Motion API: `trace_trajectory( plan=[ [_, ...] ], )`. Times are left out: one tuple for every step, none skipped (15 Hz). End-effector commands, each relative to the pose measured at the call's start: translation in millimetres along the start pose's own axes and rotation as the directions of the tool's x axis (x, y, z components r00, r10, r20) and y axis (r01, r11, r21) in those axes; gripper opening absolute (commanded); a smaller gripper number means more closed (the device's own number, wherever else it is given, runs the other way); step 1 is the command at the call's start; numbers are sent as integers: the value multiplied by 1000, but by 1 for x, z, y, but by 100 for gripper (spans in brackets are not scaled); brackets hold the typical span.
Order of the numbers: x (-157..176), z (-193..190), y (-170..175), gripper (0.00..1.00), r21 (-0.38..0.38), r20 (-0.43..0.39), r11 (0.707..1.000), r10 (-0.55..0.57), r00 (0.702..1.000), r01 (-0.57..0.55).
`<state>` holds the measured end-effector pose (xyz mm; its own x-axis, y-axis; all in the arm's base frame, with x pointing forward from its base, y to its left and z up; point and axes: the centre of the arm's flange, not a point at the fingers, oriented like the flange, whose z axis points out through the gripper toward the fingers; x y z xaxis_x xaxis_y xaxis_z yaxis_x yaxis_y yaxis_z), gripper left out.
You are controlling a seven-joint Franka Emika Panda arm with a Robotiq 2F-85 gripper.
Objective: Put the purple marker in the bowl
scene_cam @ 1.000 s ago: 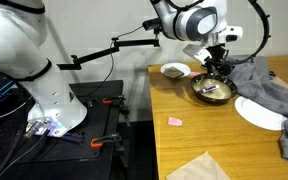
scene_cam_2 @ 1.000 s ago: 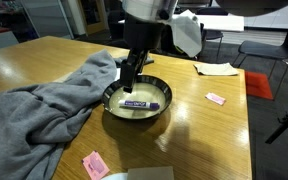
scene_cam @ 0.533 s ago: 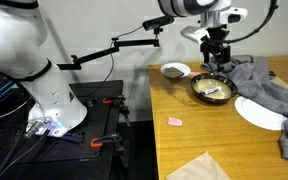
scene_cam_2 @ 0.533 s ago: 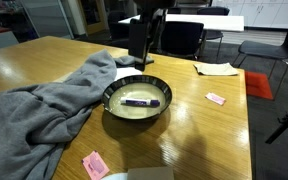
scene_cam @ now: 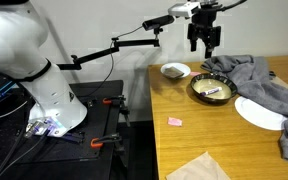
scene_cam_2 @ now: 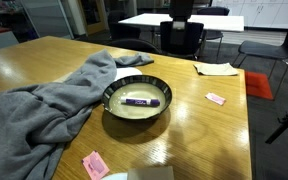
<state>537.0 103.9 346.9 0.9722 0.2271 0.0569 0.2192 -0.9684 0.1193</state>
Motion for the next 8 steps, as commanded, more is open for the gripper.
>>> trace_trajectory(
  plan=[
    [-24, -19, 2, 100, 26, 29, 999, -46, 999, 45],
    [-27, -19, 2, 100, 33, 30, 998, -60, 998, 59],
    [-11, -9, -1, 100, 12, 17, 999, -36, 999, 36],
    [-14, -10, -2, 100, 17, 19, 999, -45, 999, 45],
    [-16, -11, -1, 100, 19, 19, 999, -46, 999, 46],
    [-17, -11, -1, 100, 19, 20, 999, -46, 999, 45],
    [-17, -10, -1, 100, 19, 21, 999, -45, 999, 45],
    [-17, -10, -1, 100, 19, 22, 999, -45, 999, 45]
  ],
)
